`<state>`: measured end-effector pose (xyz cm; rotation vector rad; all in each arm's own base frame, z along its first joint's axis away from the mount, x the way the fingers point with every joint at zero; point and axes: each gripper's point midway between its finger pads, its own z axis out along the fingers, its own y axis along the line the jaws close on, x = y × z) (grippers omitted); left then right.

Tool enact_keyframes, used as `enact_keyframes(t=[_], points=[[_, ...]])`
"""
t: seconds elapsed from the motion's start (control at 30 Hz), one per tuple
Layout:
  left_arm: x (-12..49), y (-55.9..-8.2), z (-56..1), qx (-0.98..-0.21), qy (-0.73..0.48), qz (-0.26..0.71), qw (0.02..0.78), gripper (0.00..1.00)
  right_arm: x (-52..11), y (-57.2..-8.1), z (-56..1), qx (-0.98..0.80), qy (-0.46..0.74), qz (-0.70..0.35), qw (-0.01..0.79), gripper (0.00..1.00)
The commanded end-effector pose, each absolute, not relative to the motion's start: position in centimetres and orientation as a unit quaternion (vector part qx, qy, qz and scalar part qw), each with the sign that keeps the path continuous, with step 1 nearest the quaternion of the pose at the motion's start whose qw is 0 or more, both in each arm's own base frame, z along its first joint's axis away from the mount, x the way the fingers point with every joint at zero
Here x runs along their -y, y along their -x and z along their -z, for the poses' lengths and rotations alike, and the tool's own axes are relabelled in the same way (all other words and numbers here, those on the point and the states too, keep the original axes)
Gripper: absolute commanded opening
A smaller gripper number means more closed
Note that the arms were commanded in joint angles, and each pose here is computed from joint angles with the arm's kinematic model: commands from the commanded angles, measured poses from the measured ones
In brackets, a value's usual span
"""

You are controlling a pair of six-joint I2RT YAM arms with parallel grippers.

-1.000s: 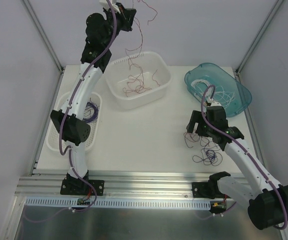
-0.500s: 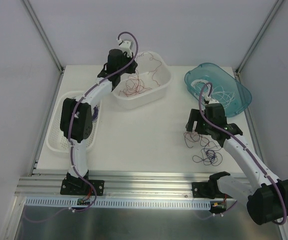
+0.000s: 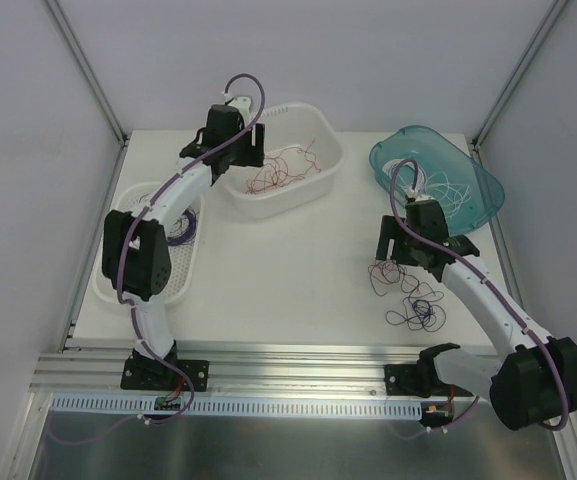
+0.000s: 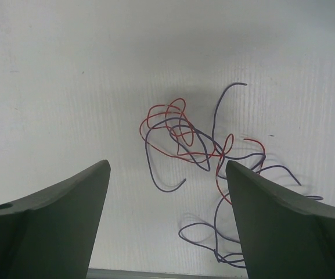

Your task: Untangle the cables

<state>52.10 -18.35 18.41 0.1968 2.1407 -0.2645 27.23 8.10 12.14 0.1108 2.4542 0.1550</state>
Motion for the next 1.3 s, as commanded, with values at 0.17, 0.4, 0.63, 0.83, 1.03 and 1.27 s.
enact_keyframes(t=[0.17,0.4,0.63,0.83,1.03,1.27], points=[[17.9,-46.1,-31.4,-0.815,-0.086,0.179,0.545,0.96,-6.4,-27.4,-10.9,-0.949,-0.080,-0.024,0.305,0.81],[20.7,-39.5,-32.2,-0.803,-0.117,0.286,0.510,0.99,-6.7,-27.9,-9.9,-0.951,-0.079,-0.025,0.297,0.69],[25.4,-32.4,-28.0,-0.804,-0.216,0.316,0.455,0.99,-6.4,-27.5,-7.6,-0.958,-0.107,-0.020,0.266,0.64],[27.5,-28.9,-23.5,-0.821,-0.246,0.329,0.396,0.99,-6.2,-26.9,-5.0,-0.964,-0.133,-0.010,0.232,0.64],[28.5,-27.6,-21.3,-0.827,-0.270,0.325,0.371,0.99,-7.2,-27.8,-4.1,-0.968,-0.101,-0.019,0.230,0.43],[28.9,-27.4,-19.5,-0.829,-0.294,0.313,0.357,0.99,-13.3,-28.3,-5.6,-0.958,0.044,-0.128,0.252,0.03]])
